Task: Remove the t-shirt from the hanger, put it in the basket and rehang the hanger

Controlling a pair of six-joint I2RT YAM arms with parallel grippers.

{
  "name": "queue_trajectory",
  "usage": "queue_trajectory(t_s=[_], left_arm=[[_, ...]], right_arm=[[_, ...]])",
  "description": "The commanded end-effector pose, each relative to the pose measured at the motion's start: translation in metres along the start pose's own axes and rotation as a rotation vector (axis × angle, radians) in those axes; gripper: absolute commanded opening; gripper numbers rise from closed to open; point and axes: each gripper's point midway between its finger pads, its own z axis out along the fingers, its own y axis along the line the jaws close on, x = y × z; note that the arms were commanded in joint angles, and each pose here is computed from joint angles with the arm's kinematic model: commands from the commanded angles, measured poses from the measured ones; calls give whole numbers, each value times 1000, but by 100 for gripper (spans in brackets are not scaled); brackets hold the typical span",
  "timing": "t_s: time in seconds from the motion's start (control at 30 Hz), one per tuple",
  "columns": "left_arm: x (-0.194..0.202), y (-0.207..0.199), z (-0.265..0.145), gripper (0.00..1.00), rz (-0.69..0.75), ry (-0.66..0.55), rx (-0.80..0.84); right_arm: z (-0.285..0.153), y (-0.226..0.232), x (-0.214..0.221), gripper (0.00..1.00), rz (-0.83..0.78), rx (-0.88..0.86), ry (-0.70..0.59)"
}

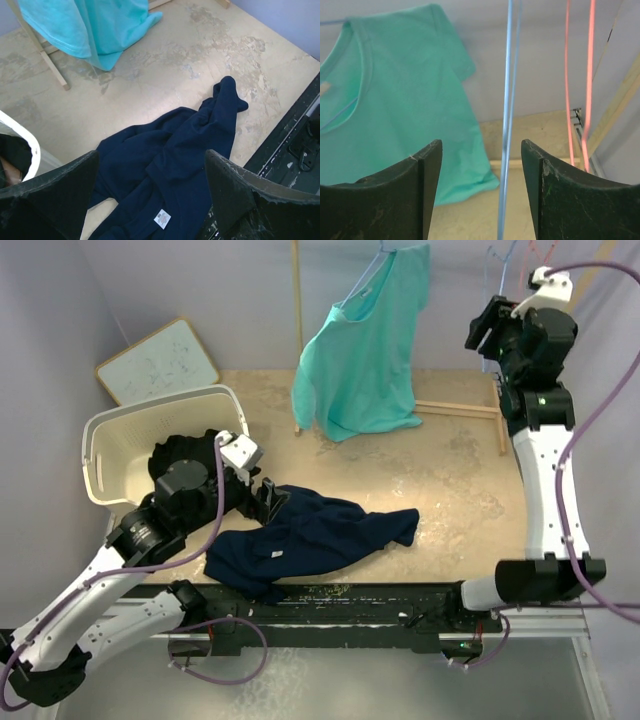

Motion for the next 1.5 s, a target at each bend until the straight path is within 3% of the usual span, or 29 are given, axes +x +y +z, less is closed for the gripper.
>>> queue_trajectory(t_s=[0.0, 0.2, 0.27, 0.47, 0.6, 0.7, 0.97, 1.13, 1.27, 1.33, 1.47], left_arm=[[-8, -9, 7, 89, 6, -33, 55], [10, -22, 27, 97, 14, 59, 137], [25, -28, 41, 99, 5, 126, 177], [88, -45, 87, 99, -58, 426, 207], [111, -46, 113, 99, -83, 492, 130], [135, -37, 129, 99, -68, 542, 32], [199, -32, 150, 99, 200, 629, -205], [231, -50, 165, 99, 172, 630, -108], [270, -64, 165, 100, 136, 728, -23], [282, -72, 164, 92, 106, 748, 21], [298, -89, 163, 58, 51, 784, 130]], right_arm=[[-51, 13, -30, 68, 71, -85, -108], [-106, 13, 0, 73, 88, -128, -56], [-124, 14, 24, 86, 78, -158, 9], [-194, 27, 78, 87, 102, -311, 55], [-224, 36, 104, 87, 148, -394, 66], [-232, 43, 127, 87, 173, -451, 90], [-238, 54, 150, 87, 165, -542, 124], [-237, 56, 157, 86, 169, -563, 134], [-238, 55, 160, 86, 169, -556, 136], [-239, 54, 160, 86, 171, -554, 135], [-238, 53, 161, 86, 172, -547, 137]])
